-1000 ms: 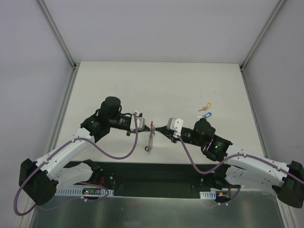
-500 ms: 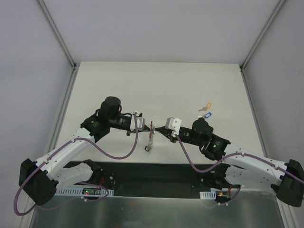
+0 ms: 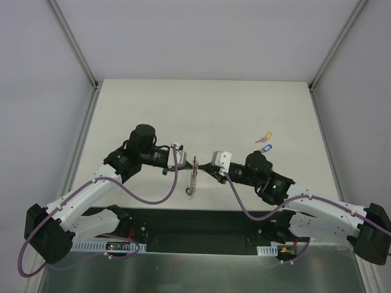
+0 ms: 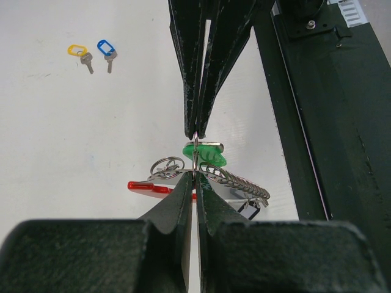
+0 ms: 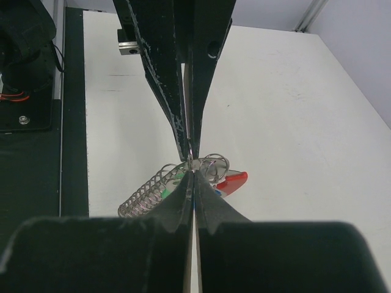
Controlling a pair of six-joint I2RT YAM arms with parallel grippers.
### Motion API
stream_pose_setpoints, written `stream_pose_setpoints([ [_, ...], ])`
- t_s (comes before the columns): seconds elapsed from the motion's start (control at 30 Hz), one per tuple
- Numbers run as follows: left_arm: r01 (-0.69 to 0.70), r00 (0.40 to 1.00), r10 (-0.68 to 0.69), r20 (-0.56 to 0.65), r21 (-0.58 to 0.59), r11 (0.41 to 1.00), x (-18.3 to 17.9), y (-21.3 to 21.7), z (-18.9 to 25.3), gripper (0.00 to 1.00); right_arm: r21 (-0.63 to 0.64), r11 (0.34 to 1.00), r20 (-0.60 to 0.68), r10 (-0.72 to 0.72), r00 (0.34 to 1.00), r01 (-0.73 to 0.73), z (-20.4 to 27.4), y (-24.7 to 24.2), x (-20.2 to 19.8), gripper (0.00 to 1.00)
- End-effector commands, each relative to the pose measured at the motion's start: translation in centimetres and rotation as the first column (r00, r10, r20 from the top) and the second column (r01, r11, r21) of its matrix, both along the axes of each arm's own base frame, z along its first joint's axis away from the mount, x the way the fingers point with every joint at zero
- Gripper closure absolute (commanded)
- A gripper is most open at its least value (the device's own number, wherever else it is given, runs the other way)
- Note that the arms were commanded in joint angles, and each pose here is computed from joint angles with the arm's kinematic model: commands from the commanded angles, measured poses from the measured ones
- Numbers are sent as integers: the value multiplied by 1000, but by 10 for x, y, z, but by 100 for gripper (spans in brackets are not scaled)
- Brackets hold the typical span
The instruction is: Put the keys on the keyring
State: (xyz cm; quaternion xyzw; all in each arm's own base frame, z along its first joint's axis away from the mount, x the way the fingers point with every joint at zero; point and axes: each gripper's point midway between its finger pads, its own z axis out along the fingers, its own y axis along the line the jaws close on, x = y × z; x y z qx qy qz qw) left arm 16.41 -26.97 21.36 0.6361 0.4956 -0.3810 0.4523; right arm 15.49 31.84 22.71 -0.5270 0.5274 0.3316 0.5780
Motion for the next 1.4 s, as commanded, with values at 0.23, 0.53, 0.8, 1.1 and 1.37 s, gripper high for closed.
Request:
stream_pose_setpoints([
  [0.23, 59, 998, -57, 37, -59, 997, -6, -8, 19, 100, 68, 996, 13, 60, 998, -61, 25, 15, -4, 99],
  [0.53, 46, 999, -45, 23, -53, 998, -5, -10, 19, 100, 72, 995, 17, 65, 998, -66, 25, 17, -4, 99],
  [0.8, 13, 1000, -12, 18, -30, 999, -1, -11, 15, 100, 82, 993, 19, 80, 997, -81, 29, 17, -7, 99],
  [1.1, -16, 1000, 16, 2, 12, 1000, 2, -12, 8, 100, 65, 994, 21, 88, 996, -89, 27, 19, -8, 98],
  [1.37, -36, 999, 37, -11, 24, 999, 5, -12, 8, 100, 41, 997, 27, 62, 998, -64, 24, 17, -6, 79],
])
